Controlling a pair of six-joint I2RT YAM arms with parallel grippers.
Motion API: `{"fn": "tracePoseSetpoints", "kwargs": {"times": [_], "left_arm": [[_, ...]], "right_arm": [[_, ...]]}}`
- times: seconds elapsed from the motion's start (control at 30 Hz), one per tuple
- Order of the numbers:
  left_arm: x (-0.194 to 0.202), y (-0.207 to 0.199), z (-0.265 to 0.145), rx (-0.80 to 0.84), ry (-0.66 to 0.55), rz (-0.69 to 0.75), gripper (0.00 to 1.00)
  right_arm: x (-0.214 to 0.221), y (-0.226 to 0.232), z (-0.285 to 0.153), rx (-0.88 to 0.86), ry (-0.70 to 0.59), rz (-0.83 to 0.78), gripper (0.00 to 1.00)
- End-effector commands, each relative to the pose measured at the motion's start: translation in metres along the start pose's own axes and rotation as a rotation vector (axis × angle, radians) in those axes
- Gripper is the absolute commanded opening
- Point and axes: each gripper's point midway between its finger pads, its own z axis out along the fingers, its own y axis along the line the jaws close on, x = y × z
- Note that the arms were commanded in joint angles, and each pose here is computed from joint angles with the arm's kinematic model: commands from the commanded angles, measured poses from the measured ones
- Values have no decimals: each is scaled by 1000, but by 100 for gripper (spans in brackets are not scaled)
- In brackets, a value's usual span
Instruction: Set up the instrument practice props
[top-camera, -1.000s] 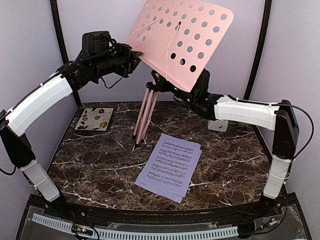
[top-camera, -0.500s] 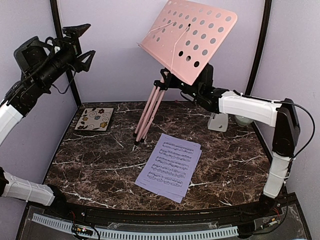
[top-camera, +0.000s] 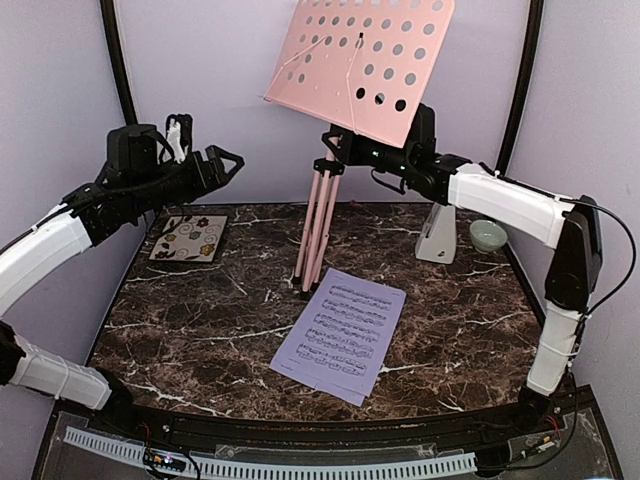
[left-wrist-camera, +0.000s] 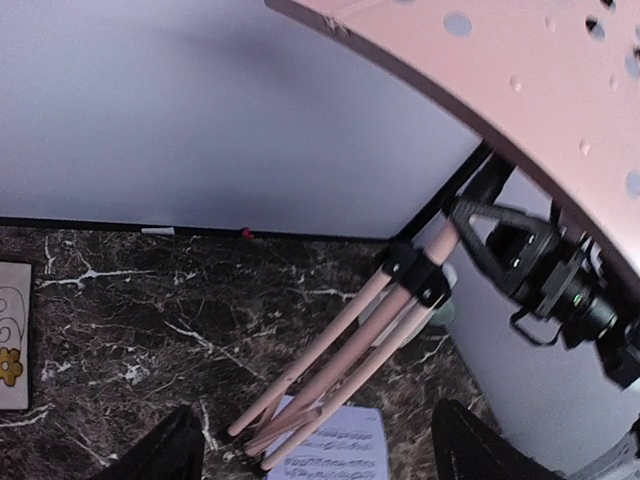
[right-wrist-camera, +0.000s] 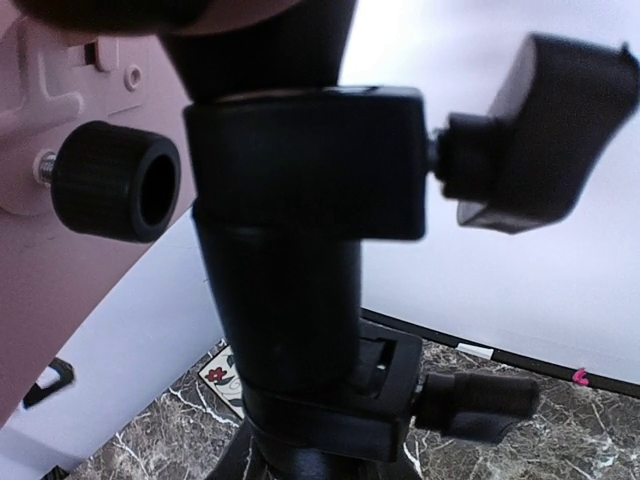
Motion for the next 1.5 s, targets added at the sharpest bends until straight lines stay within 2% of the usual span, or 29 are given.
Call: {"fn": "tracePoseSetpoints", "kwargs": {"times": [0.0,0.07,0.2,0.5,0.83,1.07,1.2,1.47], "left_arm": [[45,-7,15,106,90,390,79],[67,-3,25,108,129,484,74],[100,-5,45,133,156,560,67],[128,-9,96,161,161,570,57],[103,-15,134,80,79,617,45],[90,-32,158,112,39,638,41],[79,-39,166,109,11,671,36],[81,-39,172,112,13,864,15]], "right_arm": [[-193,85,-103,-211,-513,-108,0],[-197,87,-107,-215,-518,-111,0],[-202,90,-113,-217,-525,-116,0],[-219,100,-126,-242,-561,-115,0],[-222,110,-132,-294,-551,-91,0],[-219,114,-134,-314,-538,-77,0],[-216,116,-135,-333,-522,-64,0],[-219,120,-144,-338,-511,-59,0]]}}
